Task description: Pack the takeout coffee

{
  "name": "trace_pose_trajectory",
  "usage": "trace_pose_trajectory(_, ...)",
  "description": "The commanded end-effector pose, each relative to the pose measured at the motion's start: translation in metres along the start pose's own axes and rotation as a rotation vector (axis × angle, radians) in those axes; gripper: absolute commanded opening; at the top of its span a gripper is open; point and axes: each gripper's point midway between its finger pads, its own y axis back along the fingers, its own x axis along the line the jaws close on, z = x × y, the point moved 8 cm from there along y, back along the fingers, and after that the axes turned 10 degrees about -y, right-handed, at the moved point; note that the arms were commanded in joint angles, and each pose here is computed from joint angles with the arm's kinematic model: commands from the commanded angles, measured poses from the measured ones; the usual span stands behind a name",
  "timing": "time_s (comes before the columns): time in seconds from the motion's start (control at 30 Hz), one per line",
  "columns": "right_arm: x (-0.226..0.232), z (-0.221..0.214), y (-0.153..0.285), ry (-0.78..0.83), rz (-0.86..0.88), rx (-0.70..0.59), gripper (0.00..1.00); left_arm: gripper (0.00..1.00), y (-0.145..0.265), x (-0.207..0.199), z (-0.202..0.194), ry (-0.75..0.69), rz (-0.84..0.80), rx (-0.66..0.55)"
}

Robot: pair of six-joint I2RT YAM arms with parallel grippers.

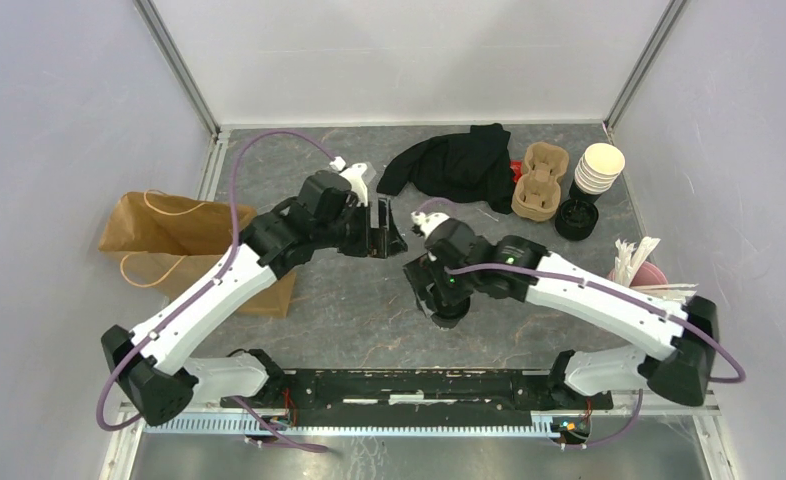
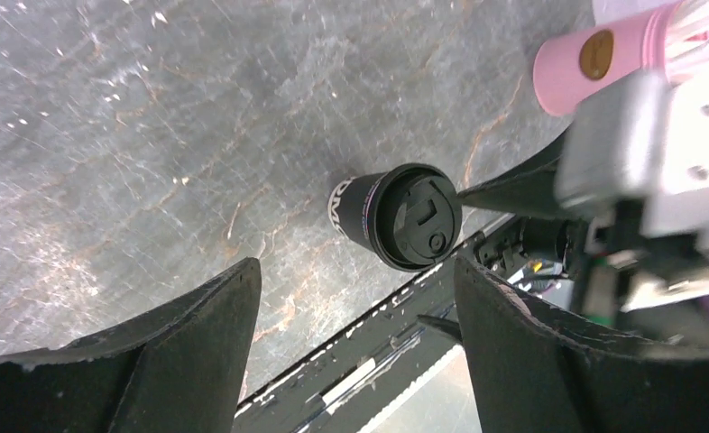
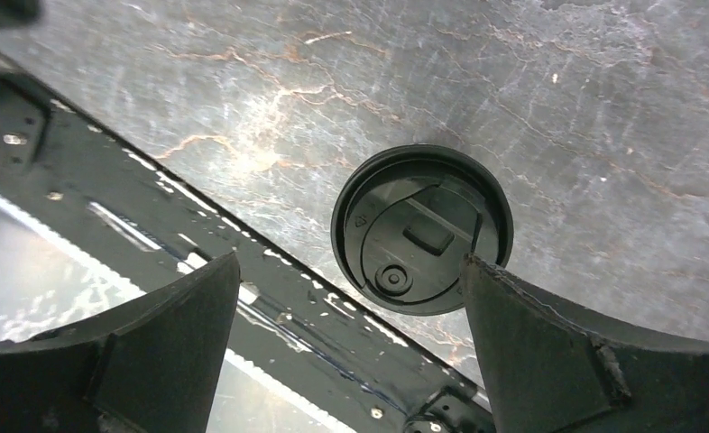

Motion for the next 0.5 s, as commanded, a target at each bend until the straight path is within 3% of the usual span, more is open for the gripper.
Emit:
trace_pose_trajectory(0.0,0.002,0.004,0.008,0.057,-0.247,-0.037,0.98,0.84,0.015,0.001,0.017,-0.019,0.059,-0.126)
trace_pose_trajectory(0.2,-0.002,-0.003,-0.003,0.035,-0.265,-0.047,0.98,0.85,0.032,0.003,0.016,-0.030,0.081,-0.189)
trace_pose_trajectory(0.47,-0.006,-0.010,-0.021,-0.005,-0.262,-0.037,0.98,0.86,0.031,0.006,0.013,-0.055,0.090,-0.166)
